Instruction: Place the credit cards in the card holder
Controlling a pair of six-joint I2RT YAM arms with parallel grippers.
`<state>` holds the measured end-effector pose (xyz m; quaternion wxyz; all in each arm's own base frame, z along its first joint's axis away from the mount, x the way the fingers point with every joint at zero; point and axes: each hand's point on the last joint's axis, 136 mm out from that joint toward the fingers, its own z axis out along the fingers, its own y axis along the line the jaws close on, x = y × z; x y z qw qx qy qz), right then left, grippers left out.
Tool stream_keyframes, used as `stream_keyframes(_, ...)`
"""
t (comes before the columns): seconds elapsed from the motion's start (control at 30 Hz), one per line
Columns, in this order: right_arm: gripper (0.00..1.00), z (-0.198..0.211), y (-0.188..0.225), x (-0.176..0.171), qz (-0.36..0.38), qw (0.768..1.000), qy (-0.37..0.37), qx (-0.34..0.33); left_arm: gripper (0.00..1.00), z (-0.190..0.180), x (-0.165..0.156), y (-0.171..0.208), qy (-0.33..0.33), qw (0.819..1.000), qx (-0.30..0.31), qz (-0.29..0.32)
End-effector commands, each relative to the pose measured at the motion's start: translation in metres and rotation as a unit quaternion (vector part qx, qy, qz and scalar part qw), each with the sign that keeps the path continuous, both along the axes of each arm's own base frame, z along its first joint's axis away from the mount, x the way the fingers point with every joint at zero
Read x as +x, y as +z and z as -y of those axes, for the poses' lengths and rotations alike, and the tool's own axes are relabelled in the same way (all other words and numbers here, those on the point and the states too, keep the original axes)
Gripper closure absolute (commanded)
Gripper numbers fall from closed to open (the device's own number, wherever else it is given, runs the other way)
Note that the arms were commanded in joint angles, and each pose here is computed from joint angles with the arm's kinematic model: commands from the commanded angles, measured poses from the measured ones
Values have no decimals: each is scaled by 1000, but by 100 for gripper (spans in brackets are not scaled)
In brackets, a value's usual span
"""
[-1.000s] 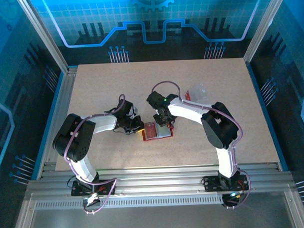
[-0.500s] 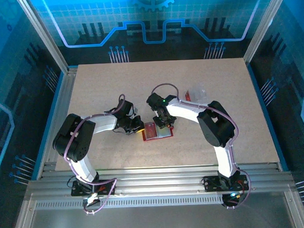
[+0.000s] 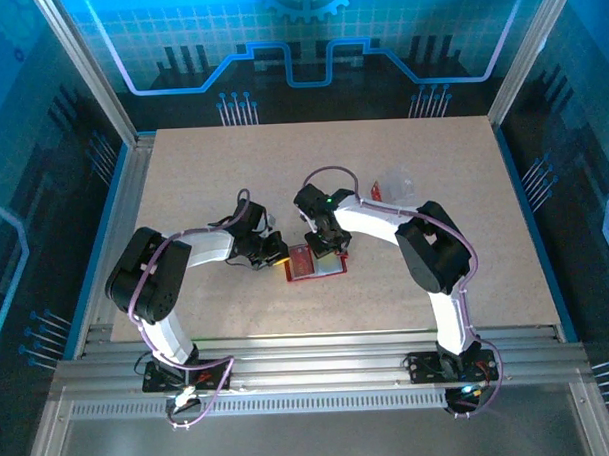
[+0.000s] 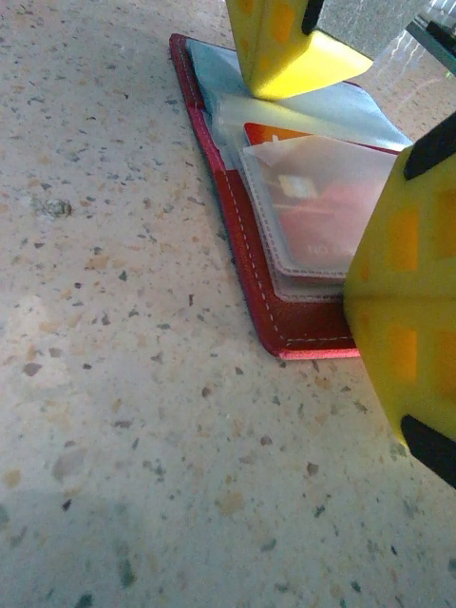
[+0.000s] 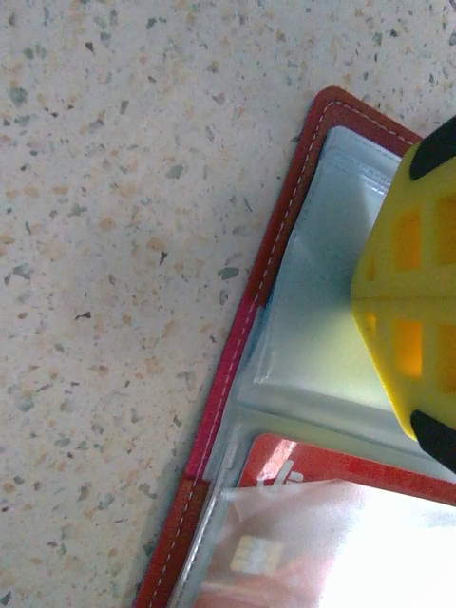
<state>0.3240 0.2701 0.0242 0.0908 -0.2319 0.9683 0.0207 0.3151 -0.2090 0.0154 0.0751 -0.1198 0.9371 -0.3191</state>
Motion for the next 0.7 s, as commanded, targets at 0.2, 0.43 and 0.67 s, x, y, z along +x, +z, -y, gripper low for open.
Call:
stream_keyframes(0.2,75,17,20,15,20,1000,-12,-8,93,-10,-17,-26,7,999,24,-44)
stream_keyframes(0.43,72,15,11,19,8,1000,-7,-7,93,-10,-17,-25,8,999,25,-44)
stream_keyframes(0.67,73,16,-2,15,-10,1000,-5,-8,94,-11,-18,-25,8,999,26,-44)
